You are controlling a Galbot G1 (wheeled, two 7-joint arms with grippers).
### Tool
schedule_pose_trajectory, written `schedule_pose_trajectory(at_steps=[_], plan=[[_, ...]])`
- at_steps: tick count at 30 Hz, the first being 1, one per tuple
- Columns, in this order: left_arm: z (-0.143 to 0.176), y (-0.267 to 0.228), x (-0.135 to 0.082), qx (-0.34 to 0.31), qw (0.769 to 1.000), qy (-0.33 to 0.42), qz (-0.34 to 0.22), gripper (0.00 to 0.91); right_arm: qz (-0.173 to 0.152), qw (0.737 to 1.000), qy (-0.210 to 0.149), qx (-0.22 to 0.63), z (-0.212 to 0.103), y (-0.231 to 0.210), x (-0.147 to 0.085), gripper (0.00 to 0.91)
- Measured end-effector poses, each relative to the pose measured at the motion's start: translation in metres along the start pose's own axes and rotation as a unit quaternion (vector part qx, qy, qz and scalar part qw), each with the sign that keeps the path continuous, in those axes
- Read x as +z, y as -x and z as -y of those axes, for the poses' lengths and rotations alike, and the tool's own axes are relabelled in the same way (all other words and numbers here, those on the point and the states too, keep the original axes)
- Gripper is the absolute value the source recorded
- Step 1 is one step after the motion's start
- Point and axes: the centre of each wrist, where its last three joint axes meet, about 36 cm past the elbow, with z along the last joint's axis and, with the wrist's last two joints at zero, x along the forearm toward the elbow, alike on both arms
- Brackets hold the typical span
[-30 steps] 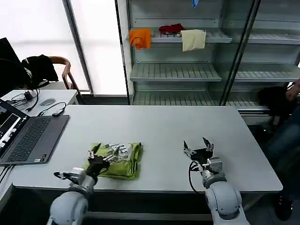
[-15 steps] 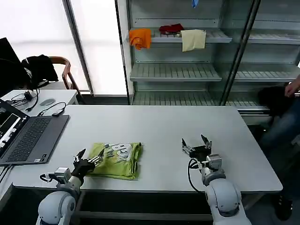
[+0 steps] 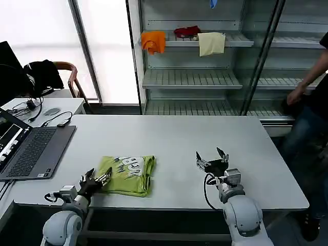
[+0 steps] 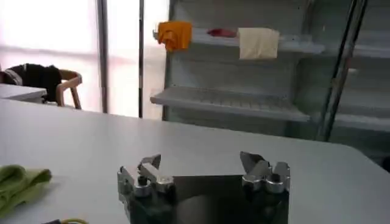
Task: Fold and organize the clothes.
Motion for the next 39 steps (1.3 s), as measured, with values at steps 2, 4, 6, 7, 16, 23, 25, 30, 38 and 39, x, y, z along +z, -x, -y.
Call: schedule_pose_trajectory(at_steps=[2,4,6,7,16,23,25,30,38,39], plan=[[0.001,0.001,0.001,0.003,1.000,-0.004,-0.004,0.010,0.000,1.000,0.000,0.000,0.000,0.000,0.001,0.907],[0.002,0.001,0.001,0.007,1.000,-0.008,-0.007,0.010,0.000,1.000,-0.001,0.001,0.001,-0.001,0.001,0.907],[0.003,0.001,0.001,0.011,1.000,-0.013,-0.010,0.010,0.001,1.000,-0.002,0.003,0.002,-0.002,0.000,0.907],[0.004,0.001,0.001,0.012,1.000,-0.016,-0.011,0.010,0.002,1.000,-0.003,0.003,0.002,-0.002,-0.001,0.907],[0.003,0.001,0.002,0.020,0.999,-0.027,-0.022,0.000,0.008,1.000,-0.005,0.005,0.003,-0.006,-0.004,0.907],[-0.001,-0.003,0.004,0.019,1.000,-0.013,-0.011,0.000,0.012,1.000,-0.010,0.007,0.004,-0.008,-0.008,0.907],[-0.003,-0.005,0.002,0.014,1.000,-0.001,-0.004,0.000,0.013,1.000,-0.011,0.007,0.005,-0.008,-0.008,0.907],[-0.018,-0.008,-0.011,-0.005,0.998,0.053,0.025,0.000,0.013,1.000,-0.012,0.008,0.006,-0.009,-0.008,0.907],[-0.072,-0.019,-0.056,-0.052,0.984,0.162,0.053,0.000,0.011,1.000,-0.007,0.008,0.005,-0.008,-0.004,0.907],[-0.079,-0.021,-0.064,-0.057,0.981,0.175,0.057,0.000,0.012,1.000,-0.006,0.007,0.005,-0.008,-0.003,0.907]])
